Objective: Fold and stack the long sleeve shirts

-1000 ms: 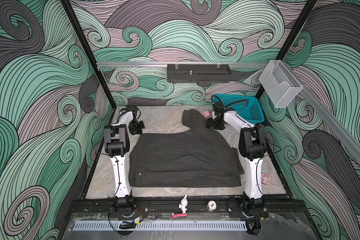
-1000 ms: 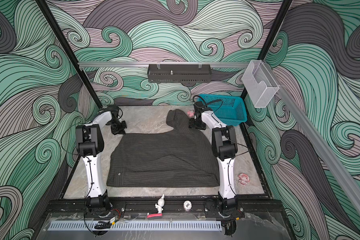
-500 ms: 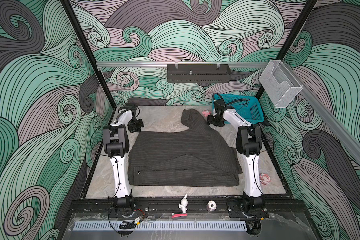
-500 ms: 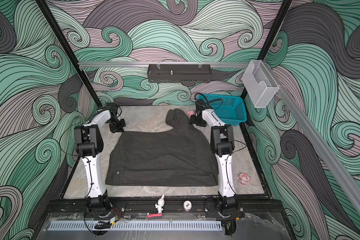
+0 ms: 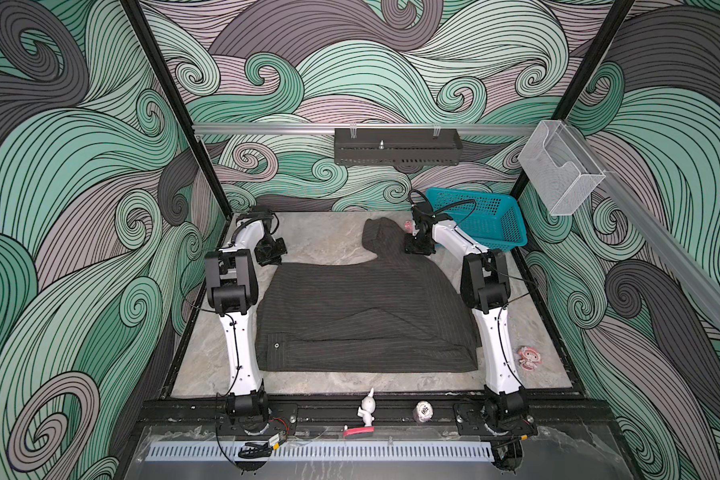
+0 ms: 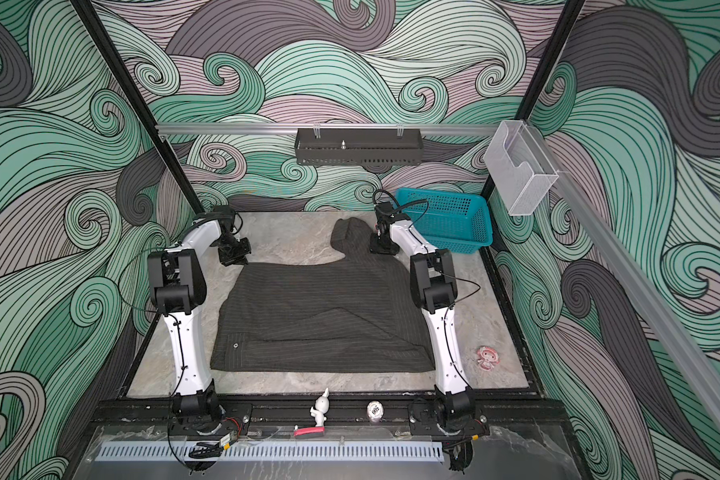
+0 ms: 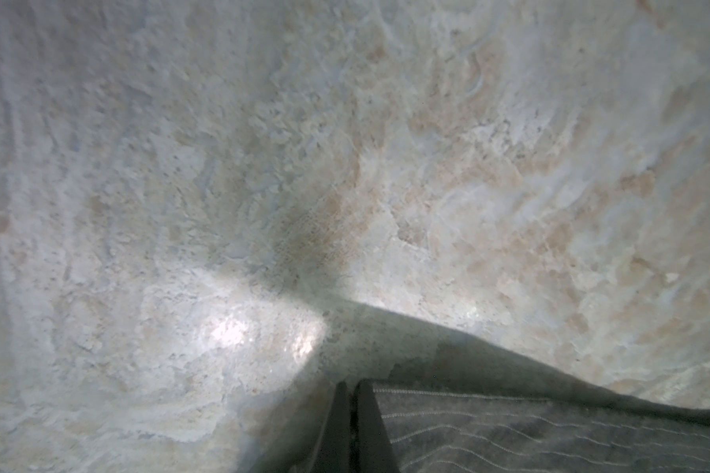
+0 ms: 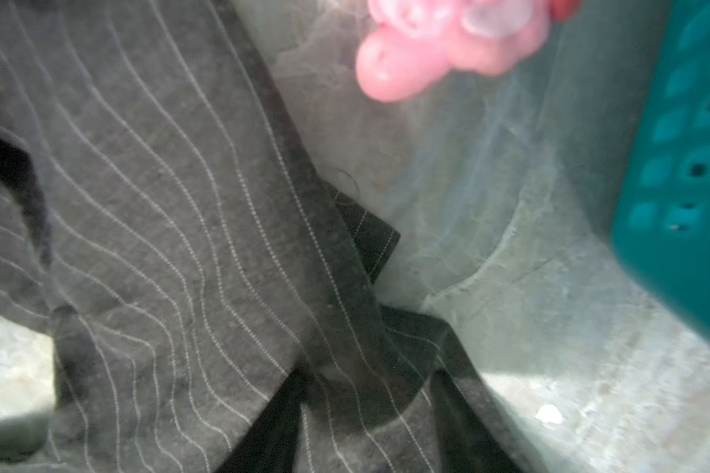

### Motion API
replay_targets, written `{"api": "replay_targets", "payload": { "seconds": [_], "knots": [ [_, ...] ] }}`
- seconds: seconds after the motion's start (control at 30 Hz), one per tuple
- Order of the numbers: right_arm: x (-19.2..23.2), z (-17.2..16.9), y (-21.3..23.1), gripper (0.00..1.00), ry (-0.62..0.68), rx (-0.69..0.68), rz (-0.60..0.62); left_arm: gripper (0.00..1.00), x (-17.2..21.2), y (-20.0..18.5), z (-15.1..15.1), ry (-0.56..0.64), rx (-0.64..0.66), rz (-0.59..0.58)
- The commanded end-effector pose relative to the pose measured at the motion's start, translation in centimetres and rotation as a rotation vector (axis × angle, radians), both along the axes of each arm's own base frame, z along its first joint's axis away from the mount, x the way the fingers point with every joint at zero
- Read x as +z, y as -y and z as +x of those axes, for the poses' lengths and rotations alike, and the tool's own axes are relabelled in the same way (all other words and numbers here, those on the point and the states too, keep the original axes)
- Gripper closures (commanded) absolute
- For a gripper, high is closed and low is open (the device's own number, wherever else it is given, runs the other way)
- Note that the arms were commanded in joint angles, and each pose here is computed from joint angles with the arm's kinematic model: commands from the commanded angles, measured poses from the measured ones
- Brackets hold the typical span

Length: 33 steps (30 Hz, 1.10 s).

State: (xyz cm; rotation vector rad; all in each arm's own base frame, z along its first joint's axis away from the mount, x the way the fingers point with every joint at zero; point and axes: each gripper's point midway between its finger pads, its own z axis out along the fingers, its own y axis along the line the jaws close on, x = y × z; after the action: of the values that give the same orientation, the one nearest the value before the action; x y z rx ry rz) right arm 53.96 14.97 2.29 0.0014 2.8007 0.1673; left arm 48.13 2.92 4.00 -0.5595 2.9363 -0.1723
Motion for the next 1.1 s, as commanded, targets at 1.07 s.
{"api": "replay_targets", "payload": {
  "seconds": [1.07],
  "knots": [
    [9.2, -14.9, 0.8, 1.00, 0.119, 0.152, -0.044, 1.00, 10.1, 2.2, -6.3, 0.421, -0.249, 0.012]
  ]
}}
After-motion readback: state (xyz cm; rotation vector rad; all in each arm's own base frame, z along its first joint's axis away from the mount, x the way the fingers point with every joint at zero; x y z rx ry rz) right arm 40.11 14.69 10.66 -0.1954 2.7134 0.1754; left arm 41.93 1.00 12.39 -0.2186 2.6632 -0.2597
